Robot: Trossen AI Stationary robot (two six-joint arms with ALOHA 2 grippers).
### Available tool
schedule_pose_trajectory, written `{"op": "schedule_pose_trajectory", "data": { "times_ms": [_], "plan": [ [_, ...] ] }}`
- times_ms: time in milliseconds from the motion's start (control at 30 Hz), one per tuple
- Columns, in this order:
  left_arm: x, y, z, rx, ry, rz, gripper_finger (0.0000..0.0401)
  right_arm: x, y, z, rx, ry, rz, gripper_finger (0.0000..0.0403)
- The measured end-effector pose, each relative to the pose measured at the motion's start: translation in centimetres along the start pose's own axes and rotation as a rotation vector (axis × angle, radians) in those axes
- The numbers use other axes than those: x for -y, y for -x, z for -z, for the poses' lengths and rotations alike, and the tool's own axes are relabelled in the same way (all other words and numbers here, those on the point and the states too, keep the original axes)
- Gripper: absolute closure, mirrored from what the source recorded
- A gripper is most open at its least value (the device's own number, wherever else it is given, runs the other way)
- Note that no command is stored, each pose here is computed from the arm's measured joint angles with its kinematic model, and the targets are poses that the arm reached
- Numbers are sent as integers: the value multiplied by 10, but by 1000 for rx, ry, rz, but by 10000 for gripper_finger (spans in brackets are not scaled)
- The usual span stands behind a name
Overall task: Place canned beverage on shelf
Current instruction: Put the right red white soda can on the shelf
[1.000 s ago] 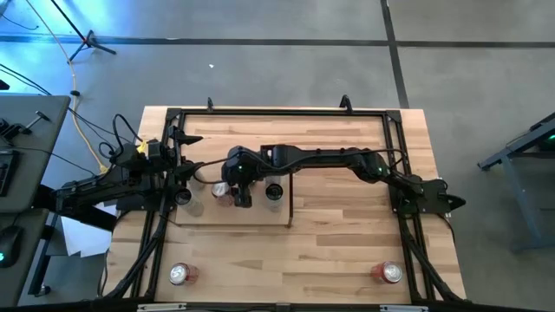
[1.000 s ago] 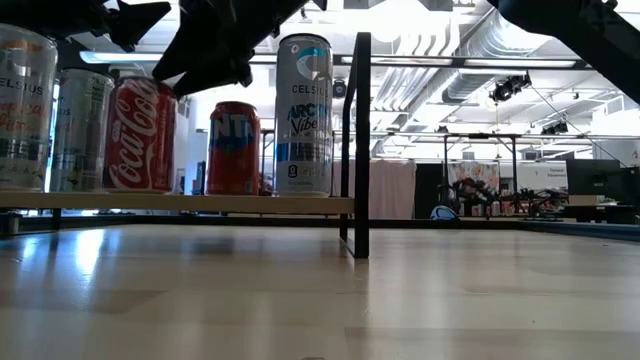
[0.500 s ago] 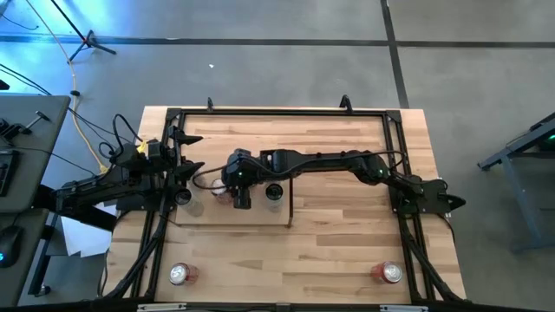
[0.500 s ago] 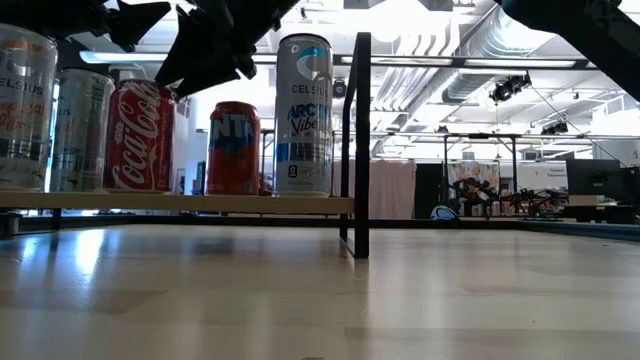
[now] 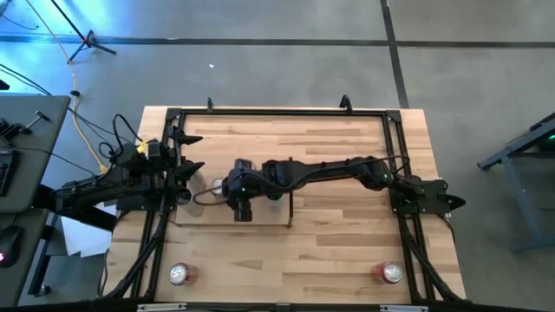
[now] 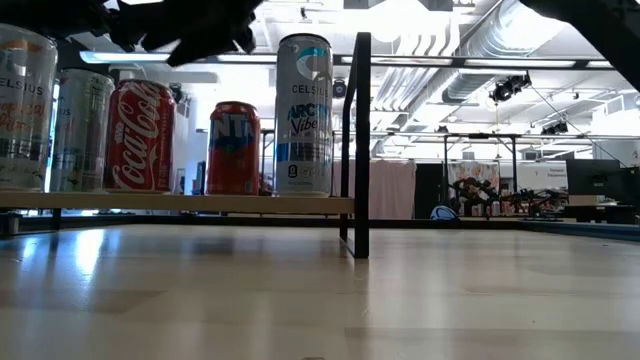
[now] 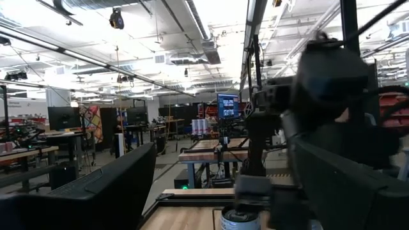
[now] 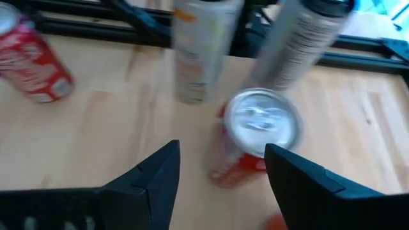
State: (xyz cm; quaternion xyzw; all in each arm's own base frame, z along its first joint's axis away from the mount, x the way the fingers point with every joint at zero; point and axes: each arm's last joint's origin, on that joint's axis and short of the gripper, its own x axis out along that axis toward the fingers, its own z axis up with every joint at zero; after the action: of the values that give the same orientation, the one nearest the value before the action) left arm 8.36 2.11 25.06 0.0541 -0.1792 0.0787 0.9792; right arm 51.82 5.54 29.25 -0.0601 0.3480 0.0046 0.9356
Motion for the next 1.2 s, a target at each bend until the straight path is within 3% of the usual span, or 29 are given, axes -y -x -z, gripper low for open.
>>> {"op": "schedule_pose_trajectory", "data": {
  "times_ms": [267,667,1200],
  "plan": [
    [0,0,0,0,0,0,55,-23,3,-2,23,9,-99,190],
    [0,0,0,0,0,0,55,-11,-28,5,61,-41,-202,190],
    [0,0,0,0,0,0,55,-7,-35,9,52,-39,-171,190]
  ]
}}
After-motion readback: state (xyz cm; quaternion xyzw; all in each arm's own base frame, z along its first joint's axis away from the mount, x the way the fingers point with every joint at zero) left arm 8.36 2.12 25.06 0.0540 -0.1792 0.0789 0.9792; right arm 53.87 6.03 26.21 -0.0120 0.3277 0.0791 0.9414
